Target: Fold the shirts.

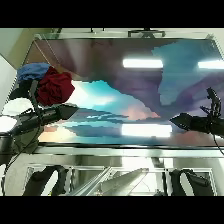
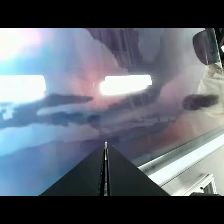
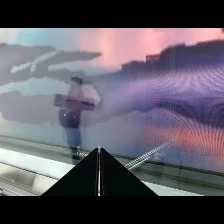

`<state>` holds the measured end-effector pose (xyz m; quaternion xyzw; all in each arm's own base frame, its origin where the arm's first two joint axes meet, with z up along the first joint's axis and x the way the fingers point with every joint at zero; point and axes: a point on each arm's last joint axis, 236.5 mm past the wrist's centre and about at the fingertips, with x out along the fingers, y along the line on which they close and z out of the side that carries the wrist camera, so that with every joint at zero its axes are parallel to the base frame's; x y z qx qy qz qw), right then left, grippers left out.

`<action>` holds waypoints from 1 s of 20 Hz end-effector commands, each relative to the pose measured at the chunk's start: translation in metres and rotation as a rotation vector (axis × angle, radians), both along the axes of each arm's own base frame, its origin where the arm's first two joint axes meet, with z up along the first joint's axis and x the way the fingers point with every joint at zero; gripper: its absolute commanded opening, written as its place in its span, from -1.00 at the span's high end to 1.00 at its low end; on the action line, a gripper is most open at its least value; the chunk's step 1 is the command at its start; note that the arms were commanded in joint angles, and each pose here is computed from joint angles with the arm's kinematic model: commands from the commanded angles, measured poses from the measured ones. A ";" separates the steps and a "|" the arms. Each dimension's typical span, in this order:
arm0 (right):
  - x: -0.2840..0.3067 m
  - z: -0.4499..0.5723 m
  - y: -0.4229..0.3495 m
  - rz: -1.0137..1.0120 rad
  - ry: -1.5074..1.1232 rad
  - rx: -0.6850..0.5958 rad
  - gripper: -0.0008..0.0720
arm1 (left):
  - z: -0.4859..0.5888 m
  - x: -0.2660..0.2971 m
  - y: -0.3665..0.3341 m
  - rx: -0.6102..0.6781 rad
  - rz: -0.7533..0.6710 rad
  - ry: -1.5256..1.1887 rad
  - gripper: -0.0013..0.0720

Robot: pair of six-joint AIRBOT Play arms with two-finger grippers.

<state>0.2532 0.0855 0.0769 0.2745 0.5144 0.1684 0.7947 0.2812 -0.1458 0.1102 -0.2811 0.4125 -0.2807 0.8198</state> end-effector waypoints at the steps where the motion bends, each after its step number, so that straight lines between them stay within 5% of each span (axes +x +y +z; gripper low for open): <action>1: 0.000 0.001 0.001 0.001 -0.001 0.004 0.91 | 0.000 0.000 0.000 0.000 -0.001 0.000 0.91; 8: 0.004 0.002 -0.001 -0.012 -0.016 0.000 0.91 | 0.009 0.027 0.016 0.012 0.114 -0.079 0.91; 9: 0.007 0.002 -0.002 -0.020 -0.024 -0.002 0.89 | 0.010 0.032 0.021 0.020 0.136 -0.099 0.77; 10: 0.011 0.003 -0.004 -0.032 -0.038 -0.006 0.80 | 0.015 0.043 0.034 0.075 0.165 -0.157 -0.20; 11: 0.016 0.005 -0.007 -0.050 -0.058 -0.011 0.15 | 0.017 0.053 0.056 0.166 0.206 -0.194 -0.99; 12: 0.022 0.007 -0.010 -0.070 -0.079 -0.017 -0.38 | 0.019 0.063 0.087 0.273 0.249 -0.211 -0.98; 15: 0.041 0.008 -0.027 -0.135 -0.141 -0.063 -0.44 | 0.007 0.080 0.191 0.499 0.400 -0.112 -0.98; 20: 0.073 -0.018 -0.052 -0.220 -0.121 -0.099 -0.45 | -0.059 0.116 0.291 0.509 0.482 0.087 -0.98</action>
